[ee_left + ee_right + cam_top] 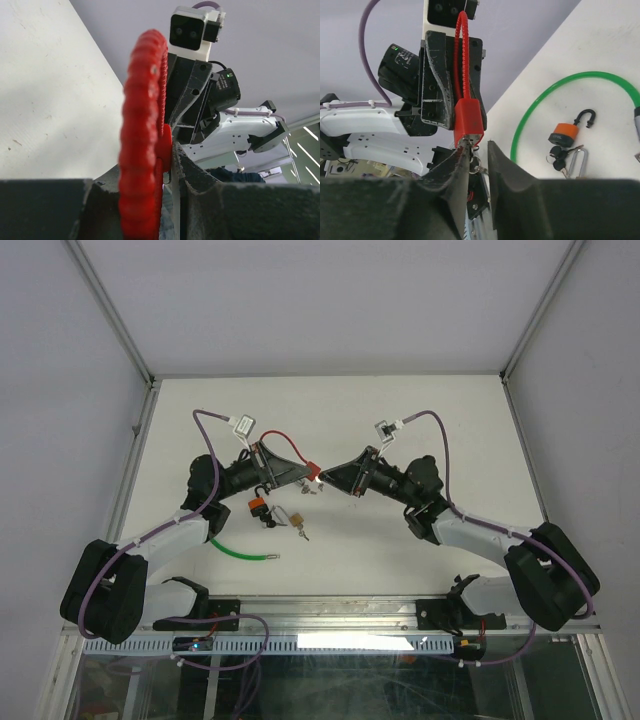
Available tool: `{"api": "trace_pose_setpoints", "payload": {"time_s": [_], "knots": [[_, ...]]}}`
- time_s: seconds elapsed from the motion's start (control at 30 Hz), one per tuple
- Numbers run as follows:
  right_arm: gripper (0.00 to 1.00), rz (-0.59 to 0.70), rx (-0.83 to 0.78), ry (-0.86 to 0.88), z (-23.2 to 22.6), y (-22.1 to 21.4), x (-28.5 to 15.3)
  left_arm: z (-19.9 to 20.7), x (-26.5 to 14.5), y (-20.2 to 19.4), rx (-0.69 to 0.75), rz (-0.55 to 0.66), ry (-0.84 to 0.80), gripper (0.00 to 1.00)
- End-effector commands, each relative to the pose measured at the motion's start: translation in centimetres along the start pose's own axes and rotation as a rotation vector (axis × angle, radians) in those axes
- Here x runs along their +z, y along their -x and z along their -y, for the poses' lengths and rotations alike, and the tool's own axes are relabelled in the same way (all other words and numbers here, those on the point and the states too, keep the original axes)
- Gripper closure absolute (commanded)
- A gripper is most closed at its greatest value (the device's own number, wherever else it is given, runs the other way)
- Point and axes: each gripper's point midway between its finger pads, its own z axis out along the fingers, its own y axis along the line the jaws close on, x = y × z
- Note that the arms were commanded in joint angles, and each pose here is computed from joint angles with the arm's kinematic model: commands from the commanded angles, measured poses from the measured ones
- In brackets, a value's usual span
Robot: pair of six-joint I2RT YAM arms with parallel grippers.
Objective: Unlock with the key
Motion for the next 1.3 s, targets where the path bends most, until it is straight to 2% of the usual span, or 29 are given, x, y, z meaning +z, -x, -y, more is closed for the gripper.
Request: {"api": "trace_pose_setpoints", "payload": {"time_s": [0.0, 0.1, 0.13, 0.37, 0.43, 0.5, 0.7, 0.83, 0.9, 0.97, 1.1, 1.17, 1.2, 1.27], "knots": [[0.82, 0.055, 0.068, 0.135, -2.8, 1.3, 0.3, 2.7, -0.1, 0.9, 0.091, 0.026, -0.102, 1.0], [0.98, 0.072, 0.15, 0.176, -3.4, 1.6, 0.3, 3.4, -0.3, 0.9, 0.116, 0.037, -0.136, 1.0], [1.0, 0.079, 0.197, 0.183, -3.3, 1.6, 0.2, 3.5, -0.4, 0.8, 0.121, 0.04, -0.143, 1.0], [1.0, 0.067, 0.592, 0.209, -2.3, 1.3, 0.4, 5.5, -1.0, 0.5, 0.229, 0.058, -0.234, 1.0], [1.0, 0.063, 0.634, 0.222, -2.3, 1.3, 0.4, 5.4, -1.1, 0.5, 0.23, 0.065, -0.232, 1.0], [1.0, 0.051, 0.605, 0.215, -2.1, 1.1, 0.5, 4.8, -1.0, 0.7, 0.201, 0.082, -0.2, 1.0], [0.74, 0.014, 0.402, 0.133, -0.6, 0.4, 0.2, 1.4, -0.5, 2.0, 0.053, 0.144, -0.032, 1.0], [0.62, -0.029, 0.211, 0.038, 0.6, -0.3, -0.7, -0.2, -0.2, 2.3, -0.02, 0.143, 0.055, 1.0], [0.61, -0.07, 0.233, -0.026, 0.6, -0.7, -1.1, -0.7, 0.0, 2.4, -0.048, 0.136, 0.088, 1.0], [0.52, -0.094, -0.066, -0.085, 2.1, -0.8, -1.6, -1.3, 0.2, 2.3, -0.072, 0.124, 0.119, 1.0], [0.45, -0.126, -0.363, -0.15, 2.8, -0.5, -2.5, -1.8, 0.5, 2.3, -0.101, 0.097, 0.165, 1.0], [0.45, -0.163, -0.401, -0.135, 2.0, -1.4, -2.5, -2.2, 0.5, 2.2, -0.11, 0.085, 0.186, 1.0], [0.45, -0.152, -0.553, -0.171, 2.9, -0.9, -2.5, -2.3, 0.6, 2.2, -0.114, 0.077, 0.193, 1.0], [0.44, -0.138, -0.73, -0.184, 2.8, -0.5, -2.2, -2.5, 0.6, 1.9, -0.122, 0.055, 0.213, 1.0]]}}
